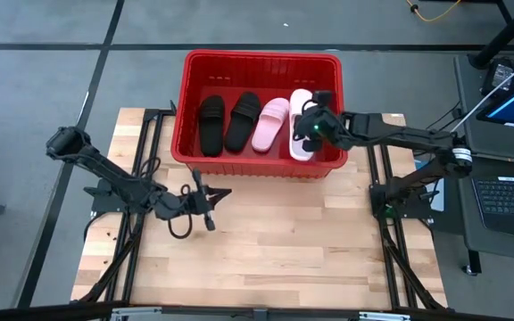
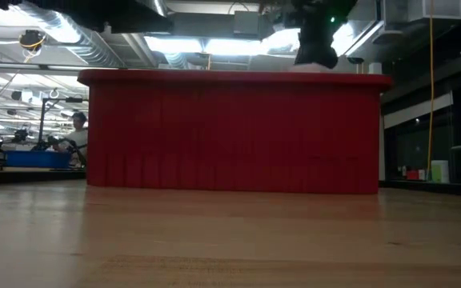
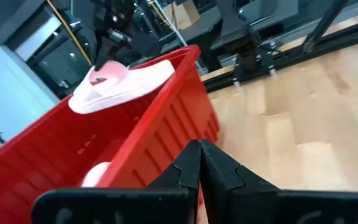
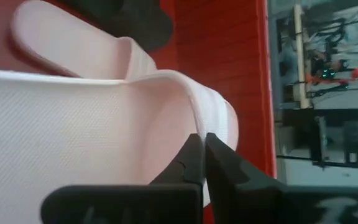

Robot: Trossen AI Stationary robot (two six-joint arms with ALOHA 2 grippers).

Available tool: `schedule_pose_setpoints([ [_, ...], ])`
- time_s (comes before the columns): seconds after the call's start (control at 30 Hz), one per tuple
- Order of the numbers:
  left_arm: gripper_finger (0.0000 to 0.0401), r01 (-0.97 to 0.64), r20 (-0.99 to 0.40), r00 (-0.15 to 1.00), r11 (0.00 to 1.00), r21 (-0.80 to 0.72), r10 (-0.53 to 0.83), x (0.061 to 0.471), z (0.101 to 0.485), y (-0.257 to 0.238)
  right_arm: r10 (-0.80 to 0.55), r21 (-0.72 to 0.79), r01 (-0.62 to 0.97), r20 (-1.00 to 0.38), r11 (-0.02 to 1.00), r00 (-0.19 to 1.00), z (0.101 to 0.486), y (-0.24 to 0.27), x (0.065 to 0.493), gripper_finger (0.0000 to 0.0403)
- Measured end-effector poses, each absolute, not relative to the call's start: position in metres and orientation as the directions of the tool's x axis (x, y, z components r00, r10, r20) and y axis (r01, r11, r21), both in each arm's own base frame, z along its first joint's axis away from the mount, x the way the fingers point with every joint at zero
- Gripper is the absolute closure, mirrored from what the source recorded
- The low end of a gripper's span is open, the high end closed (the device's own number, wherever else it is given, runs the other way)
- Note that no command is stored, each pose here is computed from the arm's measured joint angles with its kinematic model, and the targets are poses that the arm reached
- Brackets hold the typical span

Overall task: Pick and place slides into bin
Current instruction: Put the pink slide into the red bin

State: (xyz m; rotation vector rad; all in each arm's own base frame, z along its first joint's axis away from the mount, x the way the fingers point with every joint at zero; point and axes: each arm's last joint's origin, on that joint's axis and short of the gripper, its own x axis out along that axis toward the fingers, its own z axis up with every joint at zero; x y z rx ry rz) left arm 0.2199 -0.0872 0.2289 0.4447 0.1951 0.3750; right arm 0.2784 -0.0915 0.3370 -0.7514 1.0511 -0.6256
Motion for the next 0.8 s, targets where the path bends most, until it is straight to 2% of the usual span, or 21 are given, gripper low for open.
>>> schedule_pose_setpoints([
  [0.1,0.0396,-0.321,-0.102,0.904,0.815,0.483,0.416,0.222,0.229,-0.082,-0.781,-0.803,0.117,-0.517,0.584,0.351,0.33,-0.105,0.276,0.0397],
  [0.33,0.0399,-0.328,-0.115,0.884,0.777,0.537,0.453,0.225,0.227,-0.072,-0.745,-0.748,0.161,-0.563,0.644,0.359,0.326,-0.136,0.265,0.0397],
  [0.53,0.0396,-0.321,-0.156,0.86,0.753,0.574,0.486,0.226,0.222,-0.064,-0.693,-0.691,0.182,-0.592,0.699,0.412,0.326,-0.156,0.258,0.0397],
  [0.8,0.0397,-0.342,-0.169,0.835,0.735,0.586,0.523,0.228,0.22,-0.054,-0.713,-0.726,0.152,-0.575,0.671,0.401,0.306,-0.171,0.254,0.0397],
])
